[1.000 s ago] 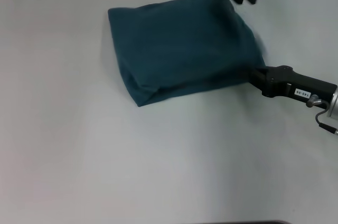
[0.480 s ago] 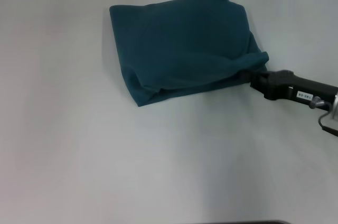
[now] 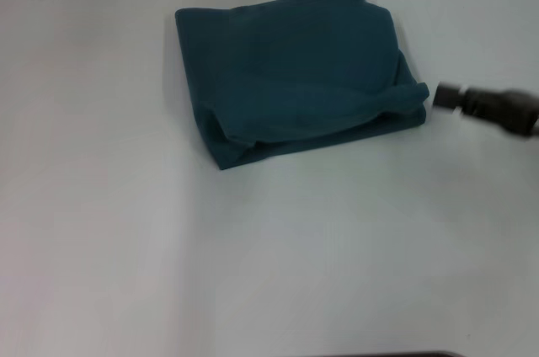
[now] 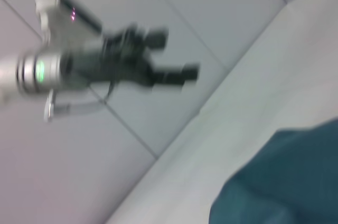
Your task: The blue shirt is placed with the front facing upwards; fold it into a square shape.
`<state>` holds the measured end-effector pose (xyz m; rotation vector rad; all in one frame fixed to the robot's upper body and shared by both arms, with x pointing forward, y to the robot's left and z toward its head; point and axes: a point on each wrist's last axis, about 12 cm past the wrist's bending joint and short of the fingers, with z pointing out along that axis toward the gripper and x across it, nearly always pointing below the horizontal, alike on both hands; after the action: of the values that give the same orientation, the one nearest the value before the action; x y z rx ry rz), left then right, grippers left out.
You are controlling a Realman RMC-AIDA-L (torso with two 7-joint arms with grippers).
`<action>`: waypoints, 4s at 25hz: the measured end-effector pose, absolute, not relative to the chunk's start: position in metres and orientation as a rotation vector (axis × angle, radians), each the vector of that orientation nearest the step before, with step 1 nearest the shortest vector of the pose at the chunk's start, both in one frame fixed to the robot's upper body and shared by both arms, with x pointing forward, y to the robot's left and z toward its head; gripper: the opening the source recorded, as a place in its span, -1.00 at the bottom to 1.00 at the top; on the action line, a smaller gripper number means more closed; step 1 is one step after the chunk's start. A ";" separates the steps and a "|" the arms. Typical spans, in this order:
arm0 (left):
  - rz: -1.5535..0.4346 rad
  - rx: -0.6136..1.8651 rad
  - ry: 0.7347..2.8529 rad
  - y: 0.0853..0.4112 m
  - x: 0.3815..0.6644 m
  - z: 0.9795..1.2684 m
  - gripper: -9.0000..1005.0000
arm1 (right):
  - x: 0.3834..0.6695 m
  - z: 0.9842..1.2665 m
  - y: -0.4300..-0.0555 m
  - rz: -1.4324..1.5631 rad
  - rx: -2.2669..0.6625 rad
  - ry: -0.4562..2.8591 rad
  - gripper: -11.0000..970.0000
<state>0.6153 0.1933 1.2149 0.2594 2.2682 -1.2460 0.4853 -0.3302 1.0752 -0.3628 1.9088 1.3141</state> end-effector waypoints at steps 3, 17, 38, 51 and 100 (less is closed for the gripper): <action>-1.301 0.214 2.251 0.213 0.601 1.202 0.87 | 0.501 1.095 -0.343 1.296 -0.333 1.933 -0.91; -1.472 -0.008 2.310 0.289 0.546 1.123 0.89 | 0.563 1.159 -0.359 1.268 -0.288 2.063 -0.02; -1.182 -0.157 2.541 0.259 0.580 1.091 0.84 | 0.579 1.194 -0.370 1.230 -0.259 2.138 0.46; -1.093 -0.099 2.586 0.229 0.602 1.088 0.73 | 0.577 1.195 -0.370 1.249 -0.261 2.125 0.46; -1.255 0.521 2.754 0.212 0.572 1.113 -0.74 | 0.568 1.194 -0.380 1.293 -0.214 2.076 0.45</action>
<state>0.5721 0.2117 1.1129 0.5205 2.7542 -1.2552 0.5676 -0.3800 1.1945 -0.2135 2.0763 1.2927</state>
